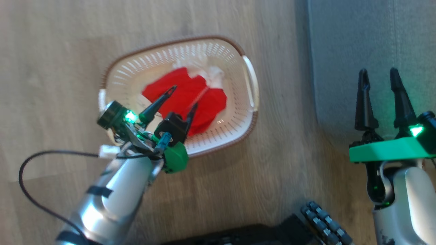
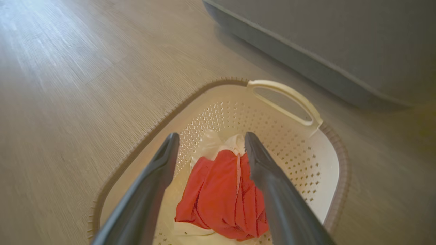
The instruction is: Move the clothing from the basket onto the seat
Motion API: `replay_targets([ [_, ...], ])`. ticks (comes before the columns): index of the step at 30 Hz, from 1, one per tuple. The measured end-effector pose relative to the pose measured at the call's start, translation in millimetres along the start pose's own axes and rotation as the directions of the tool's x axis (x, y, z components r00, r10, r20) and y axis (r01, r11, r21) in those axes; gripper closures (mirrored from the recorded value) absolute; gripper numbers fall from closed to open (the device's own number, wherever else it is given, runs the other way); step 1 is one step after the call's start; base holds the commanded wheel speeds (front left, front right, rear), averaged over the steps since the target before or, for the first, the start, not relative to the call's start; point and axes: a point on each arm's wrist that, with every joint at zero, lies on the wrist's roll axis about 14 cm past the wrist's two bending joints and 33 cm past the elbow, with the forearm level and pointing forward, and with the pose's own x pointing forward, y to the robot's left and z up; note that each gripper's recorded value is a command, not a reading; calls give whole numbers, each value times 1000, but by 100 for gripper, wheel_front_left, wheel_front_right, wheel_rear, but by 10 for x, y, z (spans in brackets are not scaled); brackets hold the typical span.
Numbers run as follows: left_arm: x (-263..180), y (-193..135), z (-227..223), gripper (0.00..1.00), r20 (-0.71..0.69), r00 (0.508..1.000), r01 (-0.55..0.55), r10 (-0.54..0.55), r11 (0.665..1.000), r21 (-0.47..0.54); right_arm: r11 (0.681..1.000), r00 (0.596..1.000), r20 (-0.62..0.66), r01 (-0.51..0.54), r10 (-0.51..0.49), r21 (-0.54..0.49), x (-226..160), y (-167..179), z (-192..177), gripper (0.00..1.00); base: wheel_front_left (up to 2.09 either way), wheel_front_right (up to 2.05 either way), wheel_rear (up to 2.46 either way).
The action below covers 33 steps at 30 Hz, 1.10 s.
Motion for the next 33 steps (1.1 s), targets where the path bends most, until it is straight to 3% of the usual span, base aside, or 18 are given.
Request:
replay_targets([
  [2,87,-71,-201,0,-47,998,48,-45,997,62,1000,1000,-8,13,-13,-3,18,-52,-42,0,0,0,0],
  [12,549,-211,-1039,0,-236,958,189,-164,978,88,997,993,-89,74,-72,17,8,-250,-363,0,0,0,0],
  [18,663,-349,-1549,0,-363,902,282,-235,956,81,994,988,-118,106,-103,18,-1,-356,-483,0,0,0,0],
  [33,752,-286,-2025,0,-582,784,333,-213,937,105,993,984,-136,114,-111,13,-33,-374,-556,0,0,0,0],
])
